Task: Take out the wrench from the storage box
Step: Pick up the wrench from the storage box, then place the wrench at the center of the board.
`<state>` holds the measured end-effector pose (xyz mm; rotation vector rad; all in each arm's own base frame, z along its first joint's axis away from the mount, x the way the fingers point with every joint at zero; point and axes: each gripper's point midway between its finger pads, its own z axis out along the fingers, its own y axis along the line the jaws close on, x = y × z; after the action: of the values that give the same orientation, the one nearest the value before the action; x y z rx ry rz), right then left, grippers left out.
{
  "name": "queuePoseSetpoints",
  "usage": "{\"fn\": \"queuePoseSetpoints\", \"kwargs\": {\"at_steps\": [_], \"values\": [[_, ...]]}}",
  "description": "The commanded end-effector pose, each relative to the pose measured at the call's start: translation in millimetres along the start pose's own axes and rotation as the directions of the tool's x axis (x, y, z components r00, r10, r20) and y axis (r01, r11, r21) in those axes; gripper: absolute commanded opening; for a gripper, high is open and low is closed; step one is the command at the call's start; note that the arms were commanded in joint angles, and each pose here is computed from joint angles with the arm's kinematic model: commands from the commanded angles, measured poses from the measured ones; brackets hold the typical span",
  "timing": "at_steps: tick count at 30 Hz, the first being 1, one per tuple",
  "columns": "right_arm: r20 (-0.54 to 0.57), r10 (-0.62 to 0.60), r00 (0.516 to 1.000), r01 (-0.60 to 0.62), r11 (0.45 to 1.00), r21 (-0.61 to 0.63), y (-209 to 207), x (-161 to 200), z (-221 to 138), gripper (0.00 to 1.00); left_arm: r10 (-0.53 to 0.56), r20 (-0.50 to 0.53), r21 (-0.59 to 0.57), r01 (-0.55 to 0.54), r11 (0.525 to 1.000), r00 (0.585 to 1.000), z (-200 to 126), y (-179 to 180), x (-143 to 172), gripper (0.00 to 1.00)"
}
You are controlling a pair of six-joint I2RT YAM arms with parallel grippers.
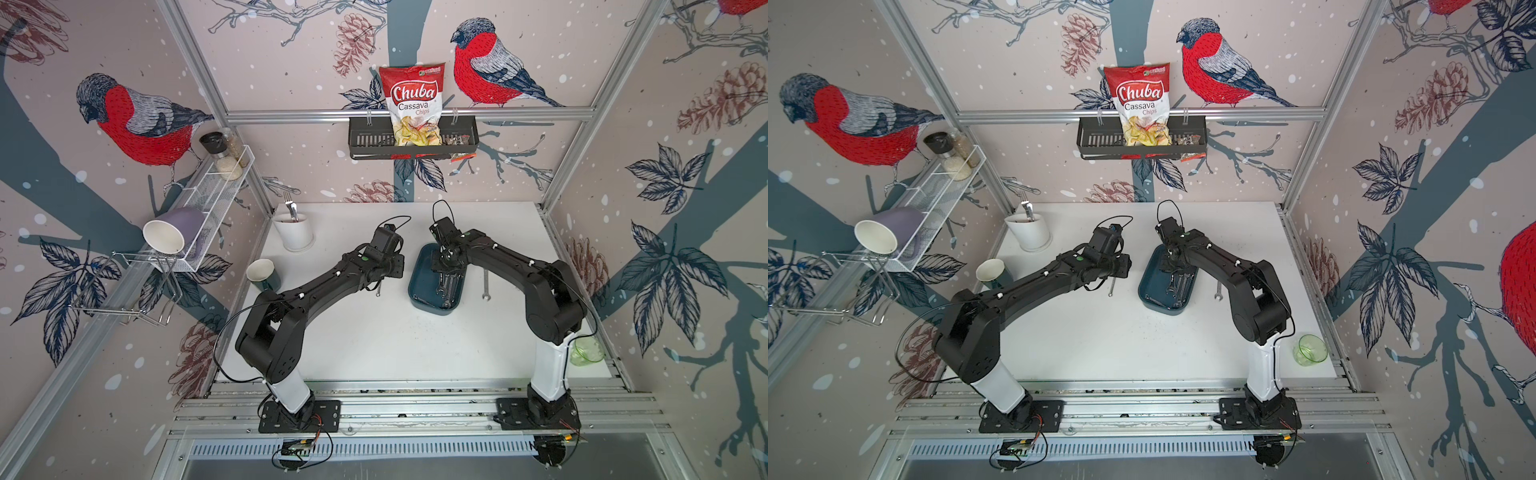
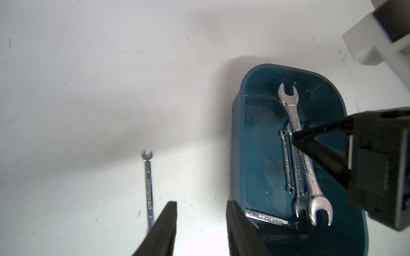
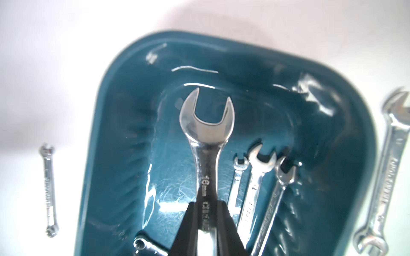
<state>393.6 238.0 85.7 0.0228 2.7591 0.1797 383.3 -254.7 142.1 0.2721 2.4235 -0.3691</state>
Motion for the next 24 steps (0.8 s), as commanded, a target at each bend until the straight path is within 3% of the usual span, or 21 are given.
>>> {"fn": "queuePoseSetpoints", "kwargs": {"at_steps": [1,8,14,24], "values": [[0.035,-0.002,0.999,0.001,1.000,0.016,-8,-14,-19,0.07,0.002,0.007,-0.009,-0.002,1.000,1.000,-2,2,-3,0.42],[0.101,0.015,0.995,-0.017,1.000,0.019,-26,-34,-60,0.07,0.001,0.005,-0.014,-0.001,1.000,1.000,-2,3,-3,0.42],[0.158,0.056,0.986,-0.065,0.997,0.048,-75,-39,-85,0.07,-0.001,0.002,-0.010,0.001,1.000,1.000,-2,2,-2,0.42],[0.131,0.129,0.983,-0.138,0.988,0.067,-146,-15,-56,0.07,-0.010,-0.002,-0.005,0.010,1.000,1.000,-2,1,-1,0.42]]}}
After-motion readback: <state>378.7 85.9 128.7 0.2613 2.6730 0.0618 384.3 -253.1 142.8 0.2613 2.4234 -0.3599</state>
